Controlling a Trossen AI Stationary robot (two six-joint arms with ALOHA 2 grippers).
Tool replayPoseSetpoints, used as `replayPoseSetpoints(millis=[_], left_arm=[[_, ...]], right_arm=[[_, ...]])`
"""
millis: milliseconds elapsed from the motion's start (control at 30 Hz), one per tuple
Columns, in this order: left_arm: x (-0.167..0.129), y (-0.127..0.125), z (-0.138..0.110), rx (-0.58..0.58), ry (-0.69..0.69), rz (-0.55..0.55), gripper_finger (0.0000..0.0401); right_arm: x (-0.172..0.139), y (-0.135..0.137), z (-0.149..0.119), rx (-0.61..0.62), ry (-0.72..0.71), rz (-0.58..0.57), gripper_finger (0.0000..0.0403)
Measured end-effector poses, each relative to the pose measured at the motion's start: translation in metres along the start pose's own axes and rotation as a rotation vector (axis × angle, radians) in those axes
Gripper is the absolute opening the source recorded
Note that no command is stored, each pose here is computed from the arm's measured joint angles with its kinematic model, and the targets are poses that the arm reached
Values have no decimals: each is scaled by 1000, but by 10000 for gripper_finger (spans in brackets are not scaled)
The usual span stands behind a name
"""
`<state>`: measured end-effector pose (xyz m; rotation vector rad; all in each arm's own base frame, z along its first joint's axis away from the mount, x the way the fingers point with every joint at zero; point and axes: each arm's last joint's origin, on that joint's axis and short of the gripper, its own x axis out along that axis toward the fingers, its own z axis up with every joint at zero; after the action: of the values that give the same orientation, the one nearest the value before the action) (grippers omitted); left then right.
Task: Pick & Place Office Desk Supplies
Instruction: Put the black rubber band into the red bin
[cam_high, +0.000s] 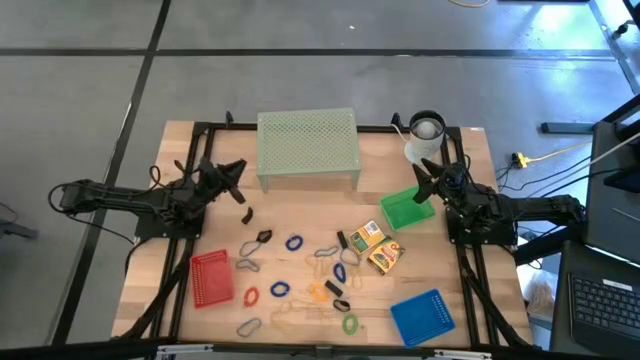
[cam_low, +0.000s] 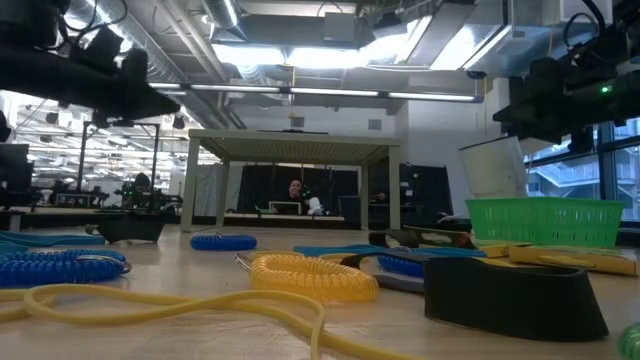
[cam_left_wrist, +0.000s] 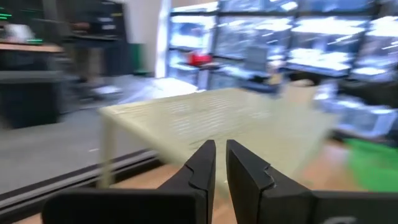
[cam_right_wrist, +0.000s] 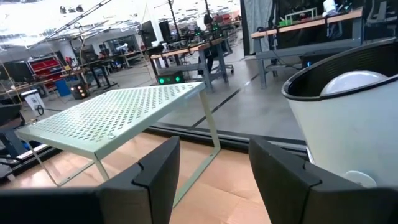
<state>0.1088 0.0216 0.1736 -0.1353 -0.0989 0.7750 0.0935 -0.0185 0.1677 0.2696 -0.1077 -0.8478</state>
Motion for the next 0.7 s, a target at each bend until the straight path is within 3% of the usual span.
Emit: replayPoseSetpoints(millis=[200, 367, 700], left_arm=[[-1, -8, 10, -106, -57, -266, 33], [-3, -13, 12, -117, -59, -447, 36], [2, -26, 22, -42, -21, -508, 101]], right_arm=[[0, 0, 0, 10, 0, 0, 194], [0, 0, 0, 30, -1, 0, 194], [0, 0, 0, 110, -1, -1, 194]])
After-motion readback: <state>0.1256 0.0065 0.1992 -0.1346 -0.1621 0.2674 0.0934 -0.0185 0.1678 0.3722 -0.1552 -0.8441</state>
